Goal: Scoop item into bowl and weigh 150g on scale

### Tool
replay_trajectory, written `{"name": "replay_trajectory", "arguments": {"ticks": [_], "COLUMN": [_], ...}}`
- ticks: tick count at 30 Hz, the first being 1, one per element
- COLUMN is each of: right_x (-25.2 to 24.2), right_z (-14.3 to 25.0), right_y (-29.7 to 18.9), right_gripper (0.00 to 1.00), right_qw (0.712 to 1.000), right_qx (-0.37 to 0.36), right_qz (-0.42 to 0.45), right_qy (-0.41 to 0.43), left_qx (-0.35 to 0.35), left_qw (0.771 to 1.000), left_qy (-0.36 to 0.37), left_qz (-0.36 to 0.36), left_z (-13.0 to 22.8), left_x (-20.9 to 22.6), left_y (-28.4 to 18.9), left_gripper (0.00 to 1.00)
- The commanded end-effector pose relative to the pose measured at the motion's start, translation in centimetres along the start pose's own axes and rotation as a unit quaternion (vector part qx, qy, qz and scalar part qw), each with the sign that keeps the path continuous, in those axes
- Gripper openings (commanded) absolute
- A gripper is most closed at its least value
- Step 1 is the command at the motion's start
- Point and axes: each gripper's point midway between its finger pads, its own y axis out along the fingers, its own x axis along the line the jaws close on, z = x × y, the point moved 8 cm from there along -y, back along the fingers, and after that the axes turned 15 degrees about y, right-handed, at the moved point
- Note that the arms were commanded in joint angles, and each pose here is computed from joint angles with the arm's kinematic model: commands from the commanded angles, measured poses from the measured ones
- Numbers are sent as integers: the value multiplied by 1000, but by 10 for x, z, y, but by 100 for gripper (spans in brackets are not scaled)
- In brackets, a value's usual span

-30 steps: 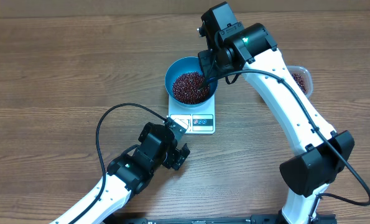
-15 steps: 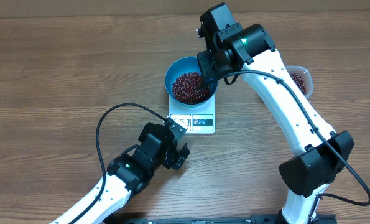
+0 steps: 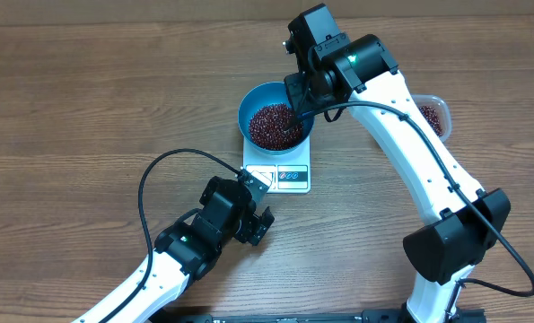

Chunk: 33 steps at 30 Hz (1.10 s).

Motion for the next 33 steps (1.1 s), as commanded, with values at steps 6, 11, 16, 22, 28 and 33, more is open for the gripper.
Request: {"name": "replay_trajectory", "arguments": {"ticks": [6,11,16,22,28,33], "right_x": [4,4,5,5,5,5], "right_z": [-6,-6,-4,-4,-3,-3], "right_y": [-23,-23,-23,-23,-23,-23], "right_gripper": [4,4,4,4,4,4], "right_qw": [999,999,999,999,999,1000], "right_qx": [-33,-33,-28,-32,-31,-31], "right_qz": [-13,-13,-18,-6,-4,-6], "right_qy": [1,1,0,-2,-5,-3], "left_qx": [-9,-9,-9,-9,-9,-9], "left_qw": [1000,1000,1000,1000,1000,1000], "left_qy": [-6,-6,-6,-6,-6,-6], "left_qz": [-10,-10,-10,-10,-10,-10], "left_z": [-8,-8,-8,-8,-8,-8], "left_x": [5,5,5,5,5,5], "left_y": [-3,-3,-3,-3,-3,-3], "left_gripper": [100,100,100,100,100,100]}}
